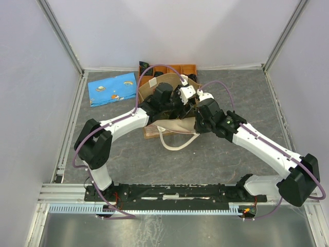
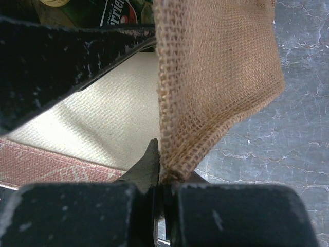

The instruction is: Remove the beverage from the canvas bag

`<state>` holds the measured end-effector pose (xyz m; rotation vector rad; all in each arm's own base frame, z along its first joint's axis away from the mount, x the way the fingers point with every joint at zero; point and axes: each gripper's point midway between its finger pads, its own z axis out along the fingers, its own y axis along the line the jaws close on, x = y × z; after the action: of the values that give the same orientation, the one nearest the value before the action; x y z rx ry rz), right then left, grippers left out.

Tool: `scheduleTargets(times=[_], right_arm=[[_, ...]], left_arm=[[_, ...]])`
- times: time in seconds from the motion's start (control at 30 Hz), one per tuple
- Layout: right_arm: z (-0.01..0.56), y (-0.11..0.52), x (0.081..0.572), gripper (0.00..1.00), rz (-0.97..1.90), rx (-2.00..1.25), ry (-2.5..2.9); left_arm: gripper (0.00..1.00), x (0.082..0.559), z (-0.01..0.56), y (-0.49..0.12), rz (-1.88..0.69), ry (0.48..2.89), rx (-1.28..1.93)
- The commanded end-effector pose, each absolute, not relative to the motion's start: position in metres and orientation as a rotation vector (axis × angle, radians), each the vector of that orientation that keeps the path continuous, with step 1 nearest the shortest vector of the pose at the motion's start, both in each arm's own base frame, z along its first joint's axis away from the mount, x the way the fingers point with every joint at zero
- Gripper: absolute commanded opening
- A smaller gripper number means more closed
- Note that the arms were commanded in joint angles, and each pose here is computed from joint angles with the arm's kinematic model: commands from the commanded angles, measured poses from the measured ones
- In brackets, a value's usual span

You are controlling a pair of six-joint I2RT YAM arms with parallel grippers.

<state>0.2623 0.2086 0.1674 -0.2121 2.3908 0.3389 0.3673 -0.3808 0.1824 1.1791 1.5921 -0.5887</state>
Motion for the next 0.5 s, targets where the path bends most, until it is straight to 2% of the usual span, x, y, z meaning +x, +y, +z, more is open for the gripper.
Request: scheduleTargets(times=[0.0, 0.07, 0.1, 0.2, 0.27, 0.37, 0.47], right_arm=[[0.2072, 0.2234, 0.2695, 0.0, 0.409, -0.266, 2.287], [0.2064, 0.224, 0.2703, 0.0, 0.408, -0.267, 2.288], [0.2052, 0.2247, 0.2701, 0.0, 0.409, -0.269, 2.291], [0.2055, 0.2254, 0.2715, 0.0, 0.41, -0.266, 2.288], [0.2067, 0.2259, 0.2725, 0.0, 0.41, -0.266, 2.283], [0.2069, 0.2251, 0.2731, 0.0, 0.404, -0.266, 2.28], [0.2046, 0.2247, 0.2731, 0.0, 0.4, -0.266, 2.283]], left_arm=[[0.78, 0.3637, 0.1873, -0.3855, -0.589, 1.544, 1.224], [0.75, 0.3627, 0.1869, -0.3877, -0.603, 1.541, 1.224], [0.69, 0.363, 0.1859, -0.388, -0.608, 1.543, 1.222], [0.33, 0.3623, 0.1849, -0.3906, -0.624, 1.542, 1.222], [0.16, 0.3616, 0.1838, -0.3906, -0.627, 1.545, 1.225], [0.04, 0.3601, 0.184, -0.3905, -0.63, 1.543, 1.233], [0.03, 0.36, 0.1873, -0.3908, -0.634, 1.535, 1.232]])
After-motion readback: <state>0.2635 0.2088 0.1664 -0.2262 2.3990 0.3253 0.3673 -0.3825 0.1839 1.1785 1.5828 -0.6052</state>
